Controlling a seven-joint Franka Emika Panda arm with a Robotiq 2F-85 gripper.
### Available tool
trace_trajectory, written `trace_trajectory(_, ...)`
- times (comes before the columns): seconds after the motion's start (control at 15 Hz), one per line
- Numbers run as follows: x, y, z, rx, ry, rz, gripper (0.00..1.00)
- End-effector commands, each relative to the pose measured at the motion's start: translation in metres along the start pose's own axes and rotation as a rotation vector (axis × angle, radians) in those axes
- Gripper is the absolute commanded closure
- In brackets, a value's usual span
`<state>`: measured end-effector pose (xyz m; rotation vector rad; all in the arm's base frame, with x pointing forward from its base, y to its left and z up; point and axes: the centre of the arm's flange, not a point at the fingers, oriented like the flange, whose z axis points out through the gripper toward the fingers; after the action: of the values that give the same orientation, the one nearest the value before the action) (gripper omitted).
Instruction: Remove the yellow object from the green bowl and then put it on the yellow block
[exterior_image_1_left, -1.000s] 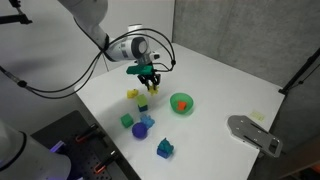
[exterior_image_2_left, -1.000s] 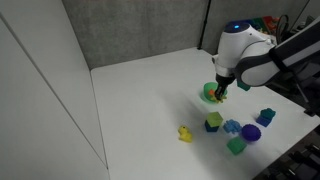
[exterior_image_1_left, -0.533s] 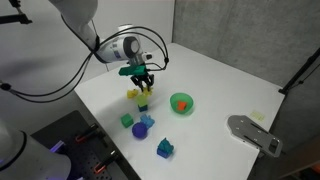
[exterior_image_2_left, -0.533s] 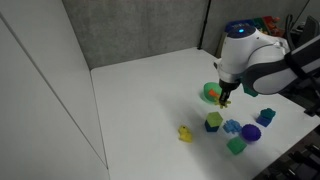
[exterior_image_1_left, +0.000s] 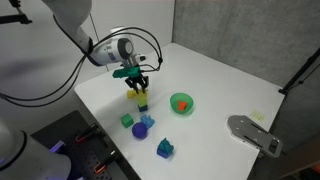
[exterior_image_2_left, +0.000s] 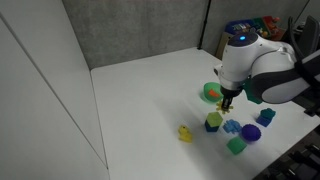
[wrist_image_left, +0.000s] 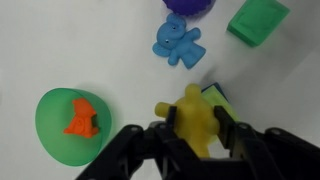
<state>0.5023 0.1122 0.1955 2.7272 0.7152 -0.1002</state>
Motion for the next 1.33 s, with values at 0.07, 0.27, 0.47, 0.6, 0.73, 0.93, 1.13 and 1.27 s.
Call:
trace_trajectory(0.07, -0.014, -0.015, -0.001, -0.028, 0.023, -0.014, 0.84)
trace_trajectory(0.27, -0.015, -0.021, 0.003, -0.046, 0.042, -0.026, 0.84)
trace_trajectory(0.47, -0.016, -0.024, 0.008, -0.058, 0.052, -0.037, 0.84)
trace_trajectory(0.6, -0.016, -0.026, 0.010, -0.067, 0.061, -0.041, 0.84)
trace_trajectory(0.73, -0.015, -0.028, 0.012, -0.070, 0.068, -0.050, 0.84)
trace_trajectory(0.93, -0.012, -0.031, 0.014, -0.085, 0.082, -0.060, 0.84)
trace_trajectory(1.13, -0.009, -0.034, 0.015, -0.095, 0.093, -0.065, 0.84)
trace_trajectory(1.27, -0.007, -0.036, 0.016, -0.099, 0.099, -0.068, 0.84)
